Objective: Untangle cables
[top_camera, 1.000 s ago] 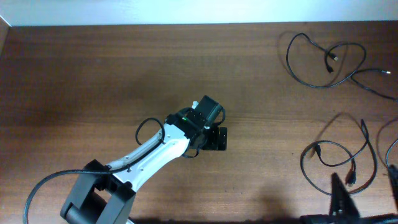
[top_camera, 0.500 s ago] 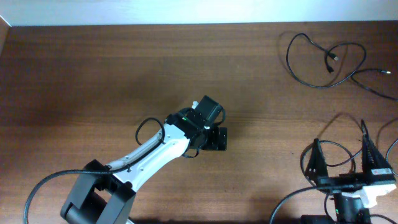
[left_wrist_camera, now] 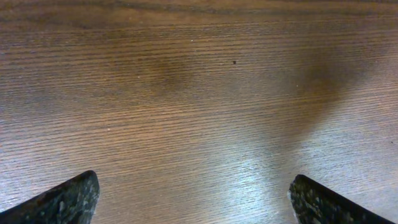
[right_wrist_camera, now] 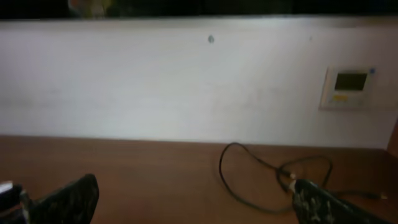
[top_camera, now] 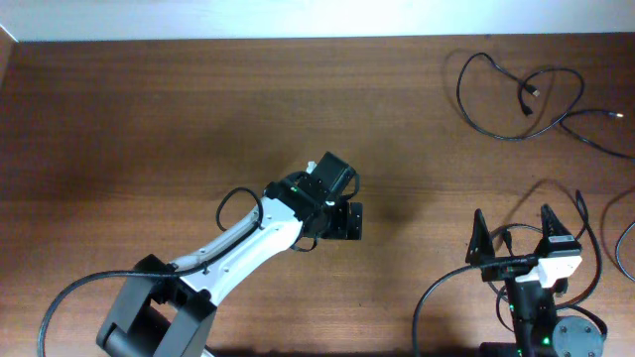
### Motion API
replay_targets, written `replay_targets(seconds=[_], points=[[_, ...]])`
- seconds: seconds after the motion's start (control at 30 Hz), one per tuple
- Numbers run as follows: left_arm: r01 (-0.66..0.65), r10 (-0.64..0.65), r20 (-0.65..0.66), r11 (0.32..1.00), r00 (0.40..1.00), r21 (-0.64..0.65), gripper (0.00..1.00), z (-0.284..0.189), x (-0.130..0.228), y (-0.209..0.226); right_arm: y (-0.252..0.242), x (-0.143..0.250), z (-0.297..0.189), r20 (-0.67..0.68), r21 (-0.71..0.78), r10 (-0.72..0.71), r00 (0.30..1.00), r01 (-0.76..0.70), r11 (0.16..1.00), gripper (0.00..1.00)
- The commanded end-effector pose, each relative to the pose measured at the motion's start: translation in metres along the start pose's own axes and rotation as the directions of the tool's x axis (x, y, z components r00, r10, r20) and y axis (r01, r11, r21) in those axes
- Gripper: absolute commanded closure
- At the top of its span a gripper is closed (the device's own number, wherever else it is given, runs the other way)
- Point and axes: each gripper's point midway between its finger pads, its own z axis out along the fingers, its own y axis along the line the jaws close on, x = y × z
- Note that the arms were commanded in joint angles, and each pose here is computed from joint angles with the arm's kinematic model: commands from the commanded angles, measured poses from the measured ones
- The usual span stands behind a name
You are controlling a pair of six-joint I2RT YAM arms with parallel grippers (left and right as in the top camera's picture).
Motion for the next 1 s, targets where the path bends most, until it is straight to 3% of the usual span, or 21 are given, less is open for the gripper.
replay_targets(seconds=[0.0, 0.13, 0.23, 0.43, 0.73, 0.8, 0.97], points=[[-0.016, 0.017, -0.008, 1.000, 1.000, 0.007, 0.01, 0.001, 0.001, -0.002, -0.003, -0.007, 0.003, 0.089, 0.012, -0.010, 0.996, 0.009, 1.000, 0.02], [-0.016, 0.017, -0.008, 1.000, 1.000, 0.007, 0.01, 0.001, 0.001, -0.002, -0.003, -0.009, 0.007, 0.286, 0.010, -0.030, 0.958, 0.028, 1.000, 0.02], [-0.017, 0.017, -0.007, 1.000, 1.000, 0.007, 0.01, 0.001, 0.001, -0.002, -0.004, 0.012, 0.012, 0.217, 0.010, -0.023, 0.976, 0.022, 1.000, 0.02], [-0.017, 0.017, -0.007, 1.000, 1.000, 0.008, 0.01, 0.001, 0.001, -0.002, -0.007, 0.108, 0.014, -0.169, 0.020, 0.019, 0.985, -0.015, 1.000, 0.01], [-0.016, 0.017, -0.008, 1.000, 1.000, 0.007, 0.01, 0.001, 0.001, -0.002, -0.007, 0.106, 0.014, -0.163, 0.021, 0.016, 0.987, -0.013, 1.000, 0.02], [-0.017, 0.017, -0.008, 1.000, 1.000, 0.007, 0.01, 0.001, 0.001, -0.002, -0.026, 0.107, 0.013, -0.167, 0.126, 0.016, 0.986, 0.005, 0.992, 0.01], [-0.017, 0.017, -0.007, 1.000, 1.000, 0.007, 0.01, 0.001, 0.001, -0.002, -0.030, 0.107, 0.012, -0.157, 0.159, 0.077, 0.985, -0.052, 0.986, 0.02]])
